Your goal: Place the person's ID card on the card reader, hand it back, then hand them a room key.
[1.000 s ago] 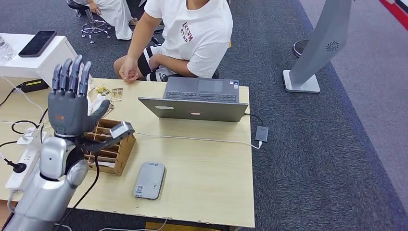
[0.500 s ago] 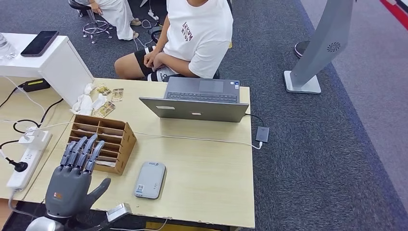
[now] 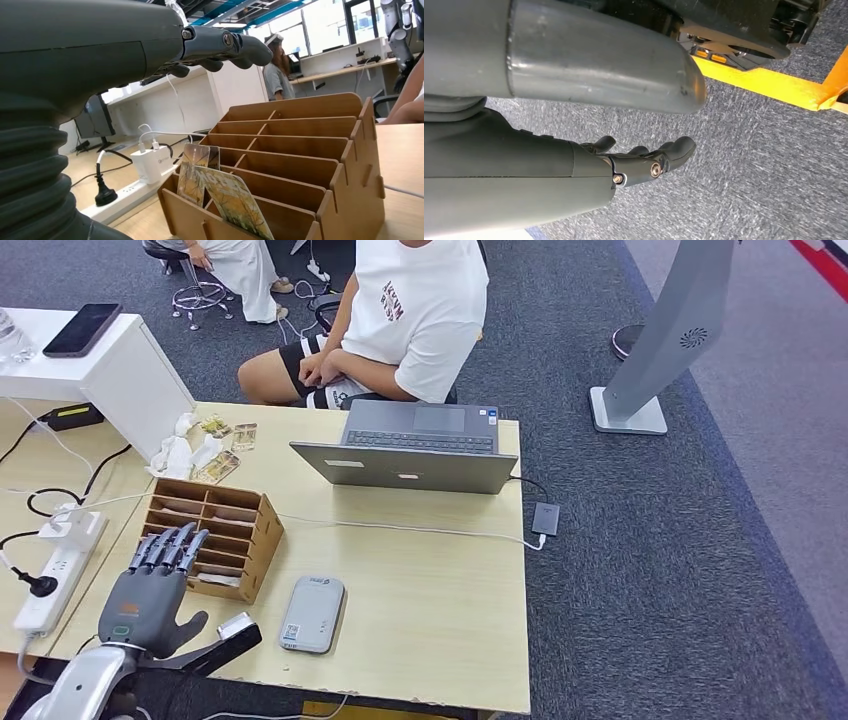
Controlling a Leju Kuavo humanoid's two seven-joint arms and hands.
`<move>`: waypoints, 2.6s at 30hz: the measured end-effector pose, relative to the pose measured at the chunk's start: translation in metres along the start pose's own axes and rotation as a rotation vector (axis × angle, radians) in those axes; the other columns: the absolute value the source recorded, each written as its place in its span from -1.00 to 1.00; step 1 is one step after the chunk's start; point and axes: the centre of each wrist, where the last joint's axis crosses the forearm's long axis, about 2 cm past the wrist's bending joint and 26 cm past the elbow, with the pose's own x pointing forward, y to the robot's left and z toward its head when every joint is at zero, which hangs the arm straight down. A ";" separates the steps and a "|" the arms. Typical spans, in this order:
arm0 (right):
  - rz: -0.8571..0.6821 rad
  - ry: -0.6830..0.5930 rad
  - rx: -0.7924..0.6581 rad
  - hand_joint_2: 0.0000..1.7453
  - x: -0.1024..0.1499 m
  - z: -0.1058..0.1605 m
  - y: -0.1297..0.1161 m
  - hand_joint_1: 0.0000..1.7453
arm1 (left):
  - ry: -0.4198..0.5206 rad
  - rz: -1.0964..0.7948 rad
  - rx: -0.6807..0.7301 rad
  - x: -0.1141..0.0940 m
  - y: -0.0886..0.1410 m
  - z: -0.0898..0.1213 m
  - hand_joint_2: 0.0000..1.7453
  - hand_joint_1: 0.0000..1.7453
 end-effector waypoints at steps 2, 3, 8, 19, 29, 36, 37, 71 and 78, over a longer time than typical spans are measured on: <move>0.005 -0.003 -0.001 -1.00 0.001 0.000 0.000 -1.00 | 0.010 -0.011 -0.008 -0.002 0.000 -0.007 1.00 -1.00; 0.005 -0.004 -0.001 -1.00 0.001 0.000 0.000 -1.00 | 0.014 -0.016 -0.010 -0.003 -0.001 -0.009 1.00 -1.00; 0.006 -0.005 -0.001 -1.00 0.002 0.000 0.000 -1.00 | 0.027 -0.025 -0.018 -0.006 -0.003 -0.015 1.00 -1.00; 0.011 -0.007 0.000 -1.00 0.002 0.000 0.000 -1.00 | 0.042 -0.031 -0.036 -0.006 -0.004 -0.016 1.00 -0.50; 0.018 -0.005 0.003 -1.00 0.002 0.000 0.000 -1.00 | 0.077 -0.039 -0.071 -0.005 -0.008 -0.013 1.00 1.00; 0.019 -0.005 0.004 -1.00 0.002 0.000 0.000 -1.00 | 0.079 -0.038 -0.085 -0.005 -0.011 -0.010 1.00 1.00; 0.019 -0.005 0.004 -1.00 0.002 0.000 0.000 -1.00 | 0.079 -0.038 -0.085 -0.005 -0.010 -0.010 1.00 1.00; 0.003 -0.022 -0.005 -1.00 0.003 0.000 0.001 -1.00 | -0.080 0.037 0.238 0.012 0.042 -0.005 1.00 1.00; -0.012 -0.030 -0.012 -1.00 0.003 0.000 0.001 -1.00 | -0.143 0.082 0.372 0.017 0.069 -0.004 1.00 1.00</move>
